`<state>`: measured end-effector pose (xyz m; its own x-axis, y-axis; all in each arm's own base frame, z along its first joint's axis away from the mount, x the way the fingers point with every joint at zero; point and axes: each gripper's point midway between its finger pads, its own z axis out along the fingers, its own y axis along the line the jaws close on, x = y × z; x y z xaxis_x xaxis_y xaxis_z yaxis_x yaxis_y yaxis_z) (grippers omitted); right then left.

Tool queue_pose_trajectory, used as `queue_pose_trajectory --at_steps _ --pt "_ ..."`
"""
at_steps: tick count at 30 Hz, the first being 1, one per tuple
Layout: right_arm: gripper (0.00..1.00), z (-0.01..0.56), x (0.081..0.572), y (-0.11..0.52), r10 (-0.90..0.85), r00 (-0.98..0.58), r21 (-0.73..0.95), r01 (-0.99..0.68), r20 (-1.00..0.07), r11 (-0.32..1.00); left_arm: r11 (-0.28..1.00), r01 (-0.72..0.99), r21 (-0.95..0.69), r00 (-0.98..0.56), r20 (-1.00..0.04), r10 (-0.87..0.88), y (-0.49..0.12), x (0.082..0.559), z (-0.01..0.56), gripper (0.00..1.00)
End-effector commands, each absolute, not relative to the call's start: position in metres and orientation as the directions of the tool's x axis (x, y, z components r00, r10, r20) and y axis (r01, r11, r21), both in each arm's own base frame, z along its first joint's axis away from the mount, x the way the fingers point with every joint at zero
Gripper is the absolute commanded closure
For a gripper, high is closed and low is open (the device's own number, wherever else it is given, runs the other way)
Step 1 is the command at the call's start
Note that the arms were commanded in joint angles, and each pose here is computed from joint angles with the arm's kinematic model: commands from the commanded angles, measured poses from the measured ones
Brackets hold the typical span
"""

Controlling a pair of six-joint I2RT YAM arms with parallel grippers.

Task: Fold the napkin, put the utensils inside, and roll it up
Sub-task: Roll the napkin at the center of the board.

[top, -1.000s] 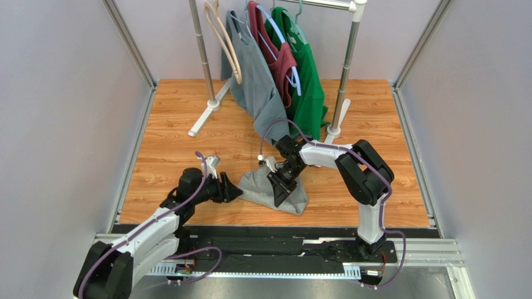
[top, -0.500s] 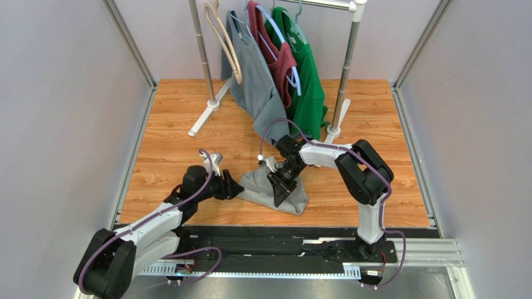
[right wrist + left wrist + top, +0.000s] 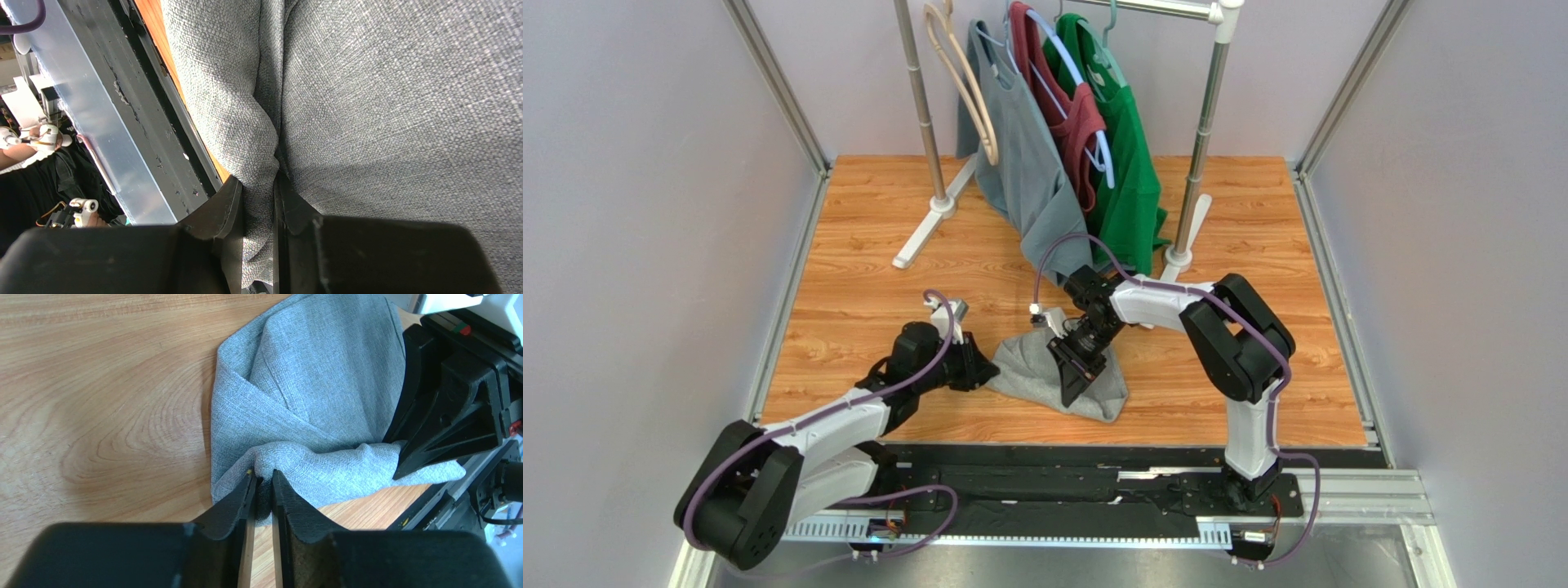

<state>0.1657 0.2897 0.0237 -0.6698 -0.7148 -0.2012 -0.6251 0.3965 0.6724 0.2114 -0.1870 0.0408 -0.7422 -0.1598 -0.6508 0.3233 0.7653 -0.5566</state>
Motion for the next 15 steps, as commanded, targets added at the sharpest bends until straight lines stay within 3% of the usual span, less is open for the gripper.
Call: queue_pose_trajectory --at_steps 1,10,11,15 --pt "0.80 0.011 0.186 0.284 -0.706 -0.665 0.579 -0.683 -0.243 0.444 0.791 0.333 -0.514 -0.713 -0.686 -0.146 -0.190 0.232 0.055 0.82" --pt "0.54 0.038 0.195 0.281 -0.658 -0.690 0.516 -0.698 -0.301 0.496 0.810 0.326 -0.487 -0.790 -0.611 -0.049 -0.197 0.237 0.045 0.89" --pt "0.47 0.041 0.196 0.281 -0.653 -0.691 0.502 -0.703 -0.311 0.504 0.811 0.327 -0.486 -0.800 -0.599 -0.037 -0.197 0.236 0.043 0.89" --pt "0.45 0.058 0.209 0.278 -0.629 -0.683 0.422 -0.728 -0.371 0.541 0.801 0.337 -0.495 -0.824 -0.566 -0.004 -0.203 0.235 0.036 0.90"
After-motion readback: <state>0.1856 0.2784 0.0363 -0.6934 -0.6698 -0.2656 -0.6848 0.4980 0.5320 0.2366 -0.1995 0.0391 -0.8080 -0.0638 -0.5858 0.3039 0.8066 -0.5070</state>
